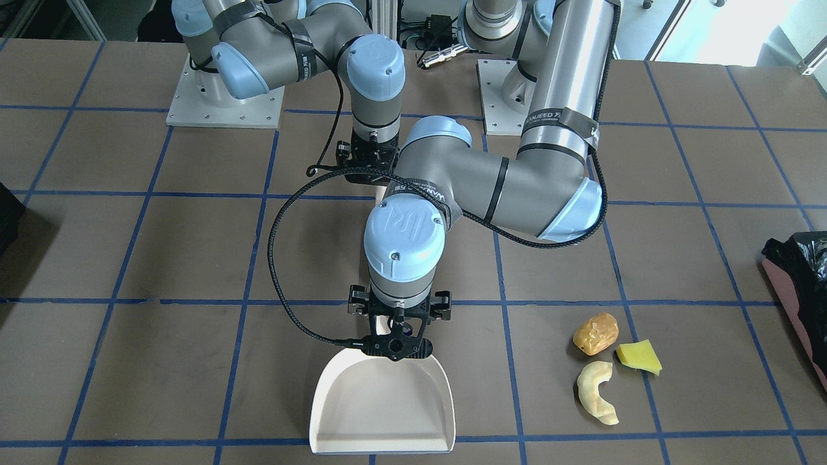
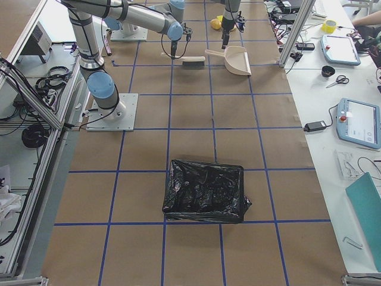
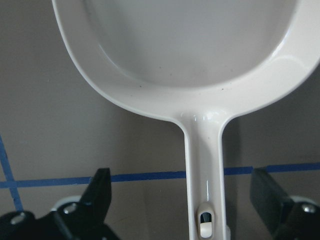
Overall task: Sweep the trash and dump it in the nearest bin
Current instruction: 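Close the left gripper on the dustpan handle while the right gripper grasps the brush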
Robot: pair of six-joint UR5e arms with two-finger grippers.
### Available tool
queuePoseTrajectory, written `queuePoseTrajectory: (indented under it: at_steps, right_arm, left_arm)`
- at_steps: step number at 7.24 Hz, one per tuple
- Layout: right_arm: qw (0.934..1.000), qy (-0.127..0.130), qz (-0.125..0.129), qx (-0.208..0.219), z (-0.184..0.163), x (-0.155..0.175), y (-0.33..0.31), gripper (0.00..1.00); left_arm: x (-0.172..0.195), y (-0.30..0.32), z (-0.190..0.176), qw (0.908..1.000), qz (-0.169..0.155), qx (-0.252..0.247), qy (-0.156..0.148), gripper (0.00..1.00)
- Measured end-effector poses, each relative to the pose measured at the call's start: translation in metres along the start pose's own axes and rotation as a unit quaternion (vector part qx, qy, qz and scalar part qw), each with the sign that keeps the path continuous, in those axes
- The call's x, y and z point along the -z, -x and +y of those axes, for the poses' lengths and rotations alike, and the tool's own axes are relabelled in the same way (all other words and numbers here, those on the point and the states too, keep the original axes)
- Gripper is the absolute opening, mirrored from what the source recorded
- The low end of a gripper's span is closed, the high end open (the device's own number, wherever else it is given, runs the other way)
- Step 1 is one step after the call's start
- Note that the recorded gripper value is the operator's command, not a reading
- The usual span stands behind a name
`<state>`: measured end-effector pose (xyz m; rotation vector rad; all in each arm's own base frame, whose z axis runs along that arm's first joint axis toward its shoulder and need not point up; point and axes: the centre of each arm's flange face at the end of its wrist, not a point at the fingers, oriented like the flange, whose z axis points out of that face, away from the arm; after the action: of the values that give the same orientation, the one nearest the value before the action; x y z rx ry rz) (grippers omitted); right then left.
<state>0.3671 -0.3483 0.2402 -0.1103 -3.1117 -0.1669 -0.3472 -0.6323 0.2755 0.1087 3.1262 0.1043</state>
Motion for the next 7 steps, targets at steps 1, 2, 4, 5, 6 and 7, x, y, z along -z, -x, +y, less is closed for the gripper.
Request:
queuePoseTrajectory:
  at_steps: [1,2,4,5,6,7]
  right_arm:
    - [1.0,0.002,0.002,0.003,0.0,-0.008,0.003,0.85]
    - [0.9999,0.007,0.005,0.006,0.004,-0.016,0.006,0.8]
    - [0.9998,0.013,0.01,0.013,0.013,-0.024,0.011,0.62]
    - [0.9998,0.012,0.011,0.014,0.014,-0.024,0.012,0.56]
    - [0.9998,0.012,0.011,0.014,0.015,-0.024,0.012,0.48]
    - [0.9998,0.011,0.011,0.014,0.015,-0.023,0.012,0.35]
  left_arm:
    - [-0.013,-0.004,0.004,1.0,0.002,0.001,-0.004,0.99]
    - [-0.023,-0.006,0.008,1.0,0.003,0.006,-0.005,0.91]
    - [-0.036,-0.007,0.017,0.9999,0.002,0.014,-0.002,0.79]
    - [-0.038,-0.012,0.02,0.9999,0.002,0.013,-0.001,0.79]
    - [-0.04,-0.016,0.023,0.9999,0.001,0.011,0.0,0.77]
    - [-0.04,-0.02,0.026,1.0,0.002,0.01,0.001,0.65]
